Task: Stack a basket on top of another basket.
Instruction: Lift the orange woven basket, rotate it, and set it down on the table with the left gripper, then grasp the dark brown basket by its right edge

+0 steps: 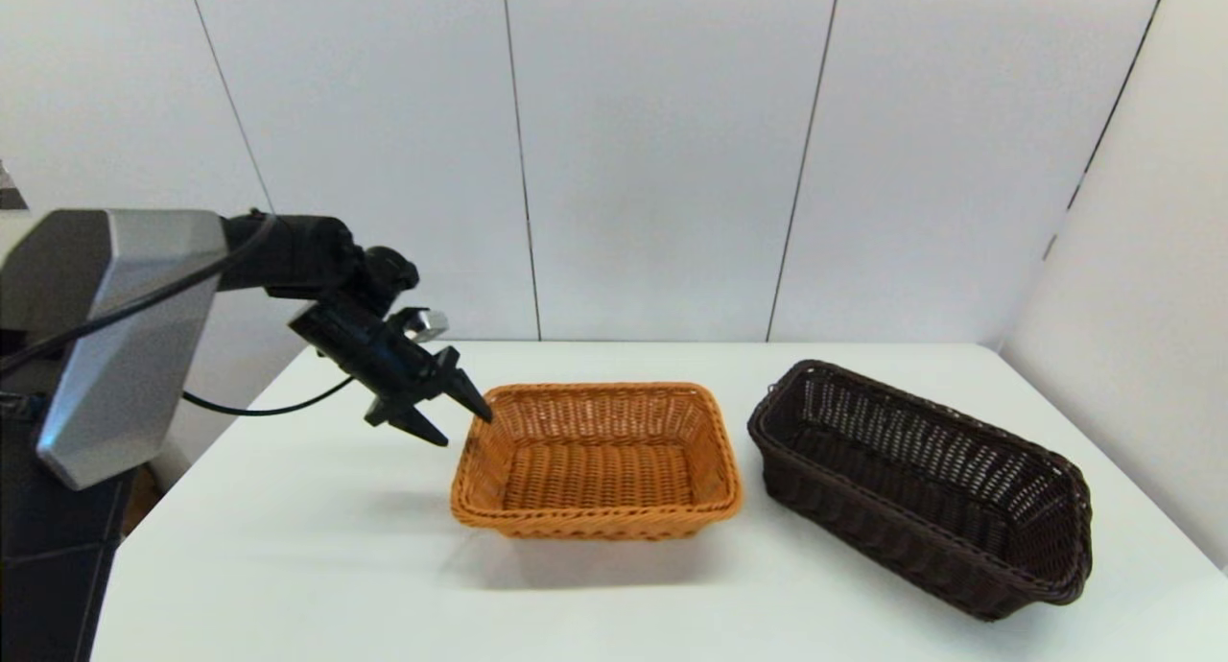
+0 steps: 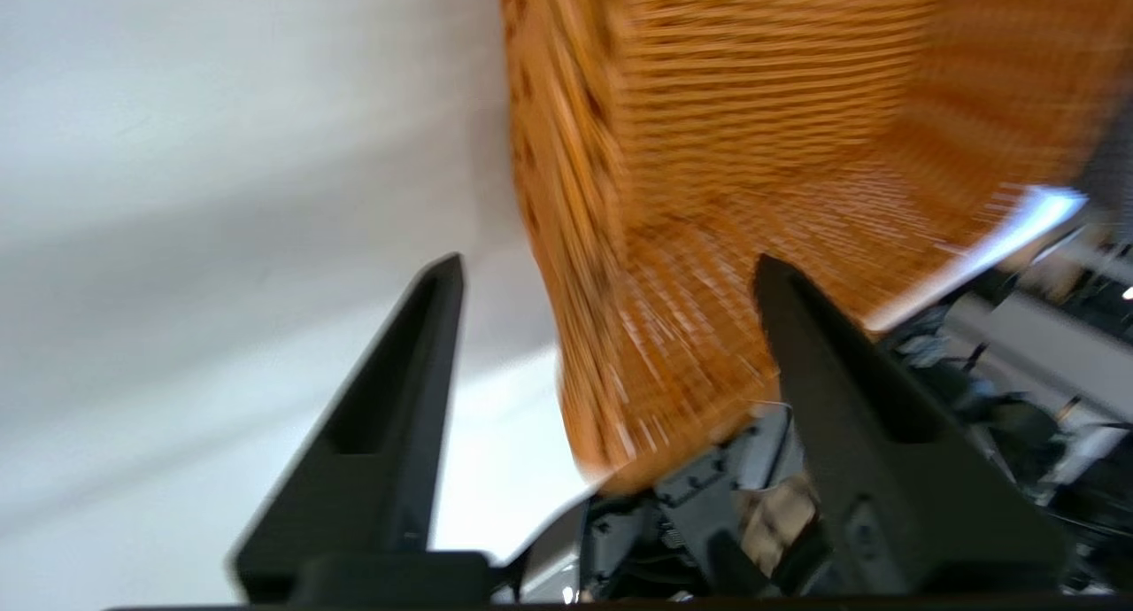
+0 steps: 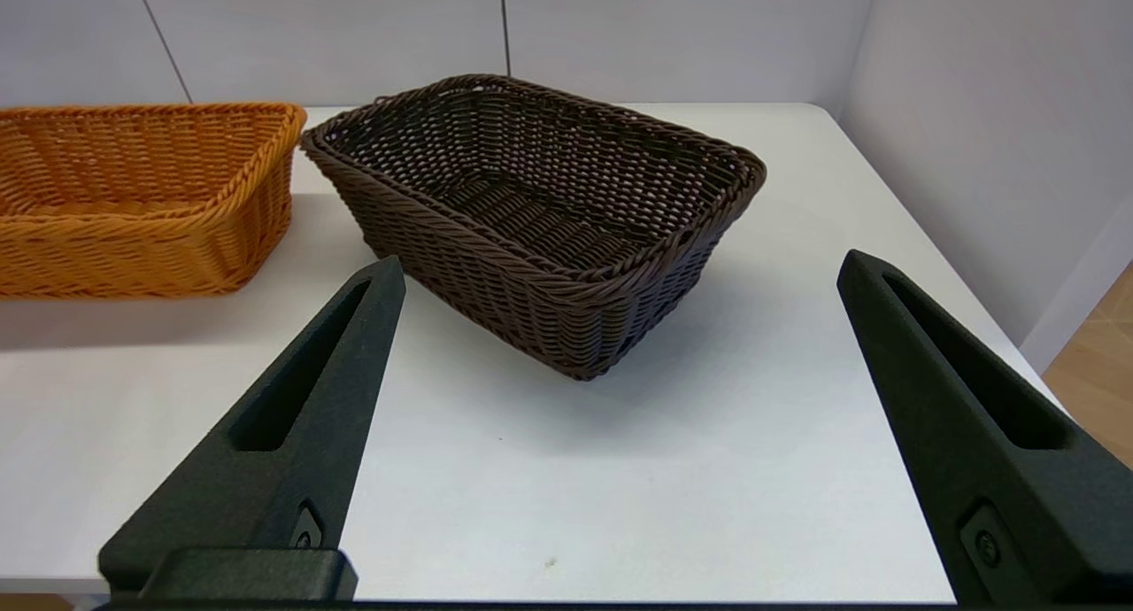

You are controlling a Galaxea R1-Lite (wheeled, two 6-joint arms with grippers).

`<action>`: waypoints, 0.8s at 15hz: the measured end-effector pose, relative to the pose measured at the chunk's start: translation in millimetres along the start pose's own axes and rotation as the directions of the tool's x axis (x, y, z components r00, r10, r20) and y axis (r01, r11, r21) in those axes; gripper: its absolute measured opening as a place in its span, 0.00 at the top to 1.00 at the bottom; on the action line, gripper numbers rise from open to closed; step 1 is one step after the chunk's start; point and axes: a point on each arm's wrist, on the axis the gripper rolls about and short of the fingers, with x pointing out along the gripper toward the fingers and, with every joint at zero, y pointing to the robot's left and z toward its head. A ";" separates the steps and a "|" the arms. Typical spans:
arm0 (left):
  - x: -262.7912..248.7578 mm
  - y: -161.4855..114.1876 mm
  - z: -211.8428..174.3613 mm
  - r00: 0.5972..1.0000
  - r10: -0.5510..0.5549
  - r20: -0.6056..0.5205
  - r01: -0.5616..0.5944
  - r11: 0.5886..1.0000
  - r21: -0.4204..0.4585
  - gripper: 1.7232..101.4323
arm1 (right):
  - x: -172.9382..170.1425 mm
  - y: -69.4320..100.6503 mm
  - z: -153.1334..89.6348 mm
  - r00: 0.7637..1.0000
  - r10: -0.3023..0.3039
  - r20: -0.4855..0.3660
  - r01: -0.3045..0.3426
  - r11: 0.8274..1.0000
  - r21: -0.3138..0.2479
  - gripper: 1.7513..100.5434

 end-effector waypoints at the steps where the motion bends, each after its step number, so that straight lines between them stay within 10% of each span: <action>1: -25.3 -3.9 -6.6 0.999 -0.008 0.042 0.008 1.000 0.000 0.29 | 0.0 0.0 0.0 1.000 0.000 0.000 0.000 1.000 0.000 0.03; 5: -151.2 -27.6 -70.5 0.954 0.015 0.298 -0.020 1.000 0.012 0.19 | 0.0 0.0 0.0 1.000 0.000 0.000 0.000 1.000 0.000 0.04; 12: -249.6 -79.8 -327.0 0.682 0.141 0.718 -0.226 0.974 0.023 0.10 | 0.0 0.0 0.0 1.000 0.001 0.000 -0.001 1.000 0.000 0.03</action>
